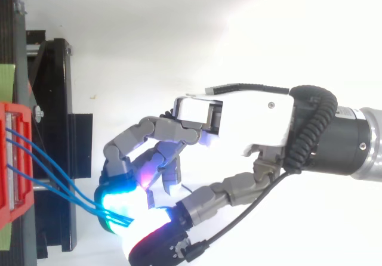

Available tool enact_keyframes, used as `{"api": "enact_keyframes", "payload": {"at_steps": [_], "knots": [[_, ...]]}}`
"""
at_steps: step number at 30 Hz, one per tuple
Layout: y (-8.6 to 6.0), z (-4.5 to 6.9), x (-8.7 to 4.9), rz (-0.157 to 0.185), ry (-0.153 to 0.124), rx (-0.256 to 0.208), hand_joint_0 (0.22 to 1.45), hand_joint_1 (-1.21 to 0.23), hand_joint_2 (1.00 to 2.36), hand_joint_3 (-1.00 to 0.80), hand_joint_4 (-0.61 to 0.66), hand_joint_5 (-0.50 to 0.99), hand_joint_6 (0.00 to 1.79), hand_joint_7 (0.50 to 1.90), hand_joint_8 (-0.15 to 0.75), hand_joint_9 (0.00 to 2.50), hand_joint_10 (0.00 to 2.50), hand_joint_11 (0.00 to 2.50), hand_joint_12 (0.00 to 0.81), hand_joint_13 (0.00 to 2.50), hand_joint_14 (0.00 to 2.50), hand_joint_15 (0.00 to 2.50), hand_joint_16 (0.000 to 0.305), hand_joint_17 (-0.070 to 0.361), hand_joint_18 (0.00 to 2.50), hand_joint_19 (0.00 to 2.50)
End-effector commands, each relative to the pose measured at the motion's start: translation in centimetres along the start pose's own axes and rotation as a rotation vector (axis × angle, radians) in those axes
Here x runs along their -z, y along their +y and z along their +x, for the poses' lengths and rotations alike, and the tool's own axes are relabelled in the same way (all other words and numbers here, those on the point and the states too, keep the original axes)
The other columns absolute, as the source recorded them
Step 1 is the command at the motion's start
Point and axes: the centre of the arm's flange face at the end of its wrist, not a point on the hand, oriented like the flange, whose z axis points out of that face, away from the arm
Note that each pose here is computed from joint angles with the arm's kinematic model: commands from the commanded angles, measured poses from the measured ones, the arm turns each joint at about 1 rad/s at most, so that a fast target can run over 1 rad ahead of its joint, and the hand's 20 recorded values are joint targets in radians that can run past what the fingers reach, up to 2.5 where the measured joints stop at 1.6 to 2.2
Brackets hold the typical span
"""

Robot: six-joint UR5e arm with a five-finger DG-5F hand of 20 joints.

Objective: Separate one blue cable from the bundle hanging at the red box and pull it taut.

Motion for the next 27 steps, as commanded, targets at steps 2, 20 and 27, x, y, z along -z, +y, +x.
{"api": "enact_keyframes", "payload": {"at_steps": [2, 20, 27], "knots": [[0.00, 0.00, 0.00, 0.001, -0.003, 0.000, 0.85, -0.91, 1.00, -0.50, -0.18, -0.20, 0.89, 1.27, 0.325, 0.88, 0.02, 1.00, 0.405, 0.74, 0.02, 0.74, 0.048, 0.107, 0.91, 0.86], [0.01, -0.01, -0.01, -0.001, -0.005, 0.000, 0.67, -1.05, 1.00, -0.50, -0.02, -0.26, 0.86, 1.18, 0.295, 0.41, 0.02, 1.14, 0.388, 0.46, 0.02, 0.66, 0.051, 0.114, 0.77, 0.77], [0.00, -0.02, 0.00, 0.001, -0.004, 0.000, 0.54, -1.00, 1.00, -0.50, 0.05, -0.26, 0.84, 1.14, 0.314, 0.42, 0.02, 1.09, 0.405, 0.46, 0.02, 0.66, 0.053, 0.119, 0.77, 0.78]]}}
